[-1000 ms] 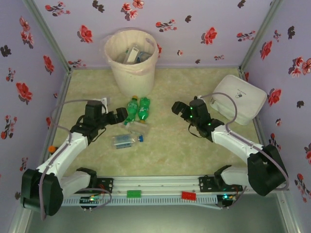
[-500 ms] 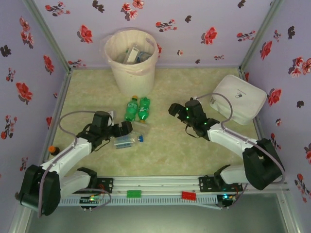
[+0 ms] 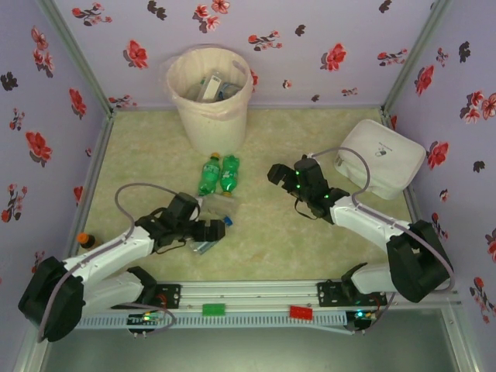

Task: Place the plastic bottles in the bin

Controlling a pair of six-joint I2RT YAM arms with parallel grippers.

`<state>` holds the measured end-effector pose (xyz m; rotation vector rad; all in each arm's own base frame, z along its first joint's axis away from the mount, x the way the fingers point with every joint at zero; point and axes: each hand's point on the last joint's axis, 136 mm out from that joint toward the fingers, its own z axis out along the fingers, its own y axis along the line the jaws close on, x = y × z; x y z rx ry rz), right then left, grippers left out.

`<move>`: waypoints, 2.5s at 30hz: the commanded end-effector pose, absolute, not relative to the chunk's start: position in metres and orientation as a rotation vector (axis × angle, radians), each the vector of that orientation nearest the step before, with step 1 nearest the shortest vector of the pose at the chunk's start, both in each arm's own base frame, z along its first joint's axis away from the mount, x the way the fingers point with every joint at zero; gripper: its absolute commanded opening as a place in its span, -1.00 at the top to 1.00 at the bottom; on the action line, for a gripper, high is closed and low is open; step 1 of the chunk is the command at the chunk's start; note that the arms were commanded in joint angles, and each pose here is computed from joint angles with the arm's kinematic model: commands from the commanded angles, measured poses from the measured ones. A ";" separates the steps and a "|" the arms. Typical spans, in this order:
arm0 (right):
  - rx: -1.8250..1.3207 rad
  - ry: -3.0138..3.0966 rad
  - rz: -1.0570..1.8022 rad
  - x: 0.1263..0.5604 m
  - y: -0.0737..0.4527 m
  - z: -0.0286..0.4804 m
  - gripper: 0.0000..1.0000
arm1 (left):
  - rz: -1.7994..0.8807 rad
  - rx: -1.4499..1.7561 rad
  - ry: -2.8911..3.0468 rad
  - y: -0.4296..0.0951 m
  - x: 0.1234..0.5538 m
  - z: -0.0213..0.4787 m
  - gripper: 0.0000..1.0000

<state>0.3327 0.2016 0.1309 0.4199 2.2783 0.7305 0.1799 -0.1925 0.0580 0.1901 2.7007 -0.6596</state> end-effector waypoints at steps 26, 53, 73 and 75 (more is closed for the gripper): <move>0.424 2.243 0.732 0.331 0.199 0.141 -0.99 | -0.419 0.230 2.629 -0.183 0.174 0.069 0.17; 0.466 2.210 0.800 0.321 0.197 0.144 -0.99 | -0.587 0.244 1.720 -0.214 0.417 0.431 0.44; 0.412 2.154 0.805 0.304 0.184 0.163 -0.99 | -0.530 0.230 1.986 -0.216 0.556 0.382 -0.63; 0.372 2.134 0.849 0.303 0.190 0.168 -0.99 | -0.534 0.217 1.991 -0.215 0.557 0.382 -1.00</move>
